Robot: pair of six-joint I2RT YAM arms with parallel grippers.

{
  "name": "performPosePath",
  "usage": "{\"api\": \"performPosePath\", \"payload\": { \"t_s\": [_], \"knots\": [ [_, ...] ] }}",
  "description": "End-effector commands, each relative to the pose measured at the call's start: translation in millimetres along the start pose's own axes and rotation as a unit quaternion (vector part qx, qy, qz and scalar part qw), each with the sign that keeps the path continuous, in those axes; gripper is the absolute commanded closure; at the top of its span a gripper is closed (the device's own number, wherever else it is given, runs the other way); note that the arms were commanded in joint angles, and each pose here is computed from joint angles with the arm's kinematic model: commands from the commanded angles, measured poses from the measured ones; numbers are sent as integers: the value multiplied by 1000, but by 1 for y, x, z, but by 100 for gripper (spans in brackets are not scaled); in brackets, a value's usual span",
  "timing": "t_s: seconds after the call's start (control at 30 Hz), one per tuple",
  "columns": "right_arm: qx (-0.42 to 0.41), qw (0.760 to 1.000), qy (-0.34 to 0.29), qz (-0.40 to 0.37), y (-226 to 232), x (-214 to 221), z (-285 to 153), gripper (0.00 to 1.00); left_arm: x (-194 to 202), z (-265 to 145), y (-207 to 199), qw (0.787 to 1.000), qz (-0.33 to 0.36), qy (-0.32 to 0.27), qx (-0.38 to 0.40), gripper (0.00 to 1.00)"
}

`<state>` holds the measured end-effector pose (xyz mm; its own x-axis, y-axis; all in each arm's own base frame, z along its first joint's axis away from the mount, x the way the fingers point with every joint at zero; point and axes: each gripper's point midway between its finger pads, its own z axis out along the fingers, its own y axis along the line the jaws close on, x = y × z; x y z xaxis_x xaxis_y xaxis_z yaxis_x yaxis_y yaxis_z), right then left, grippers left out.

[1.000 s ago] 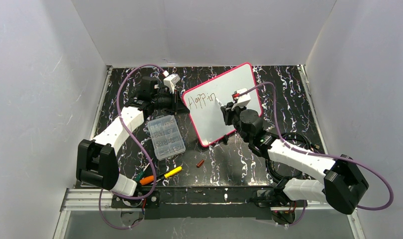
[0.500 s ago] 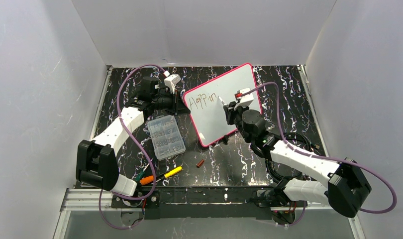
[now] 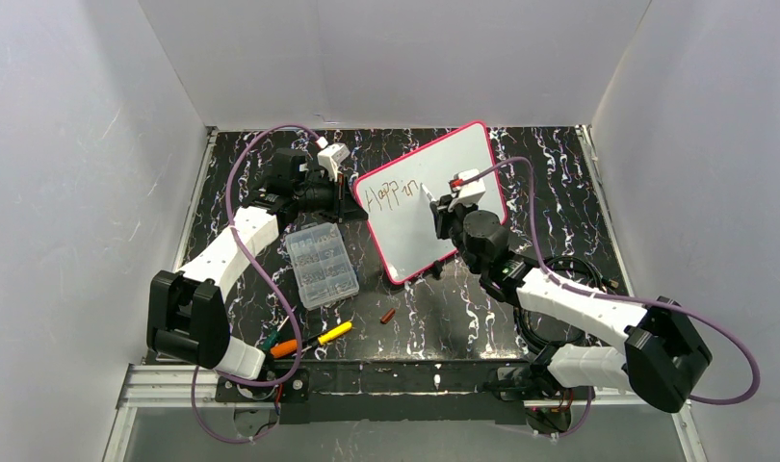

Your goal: Write a sentence on the whiteboard

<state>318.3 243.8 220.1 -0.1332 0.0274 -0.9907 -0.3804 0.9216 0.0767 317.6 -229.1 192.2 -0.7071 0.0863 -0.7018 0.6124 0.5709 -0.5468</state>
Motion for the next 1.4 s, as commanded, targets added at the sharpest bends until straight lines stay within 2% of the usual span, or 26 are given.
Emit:
{"api": "performPosePath", "payload": {
  "t_s": [0.0, 0.17, 0.53, 1.0, 1.37],
  "knots": [
    [18, 999, -43, 11, -2, -30, 8, 99, -6, -12, -18, 1000, 24, -9, 17, 100],
    [29, 998, -47, 11, -5, -30, 10, 99, -6, -11, -17, 1000, 23, -8, 17, 100],
    [-5, 998, -60, -2, 7, -38, 13, 99, -5, -11, -17, 1000, 23, -8, 17, 100],
    [-25, 999, -26, 8, 9, -8, 2, 99, -6, -11, -18, 1000, 24, -9, 17, 100],
    [-8, 1000, -10, 12, 0, 5, -5, 99, -6, -11, -18, 1000, 23, -9, 17, 100]
  ]
}}
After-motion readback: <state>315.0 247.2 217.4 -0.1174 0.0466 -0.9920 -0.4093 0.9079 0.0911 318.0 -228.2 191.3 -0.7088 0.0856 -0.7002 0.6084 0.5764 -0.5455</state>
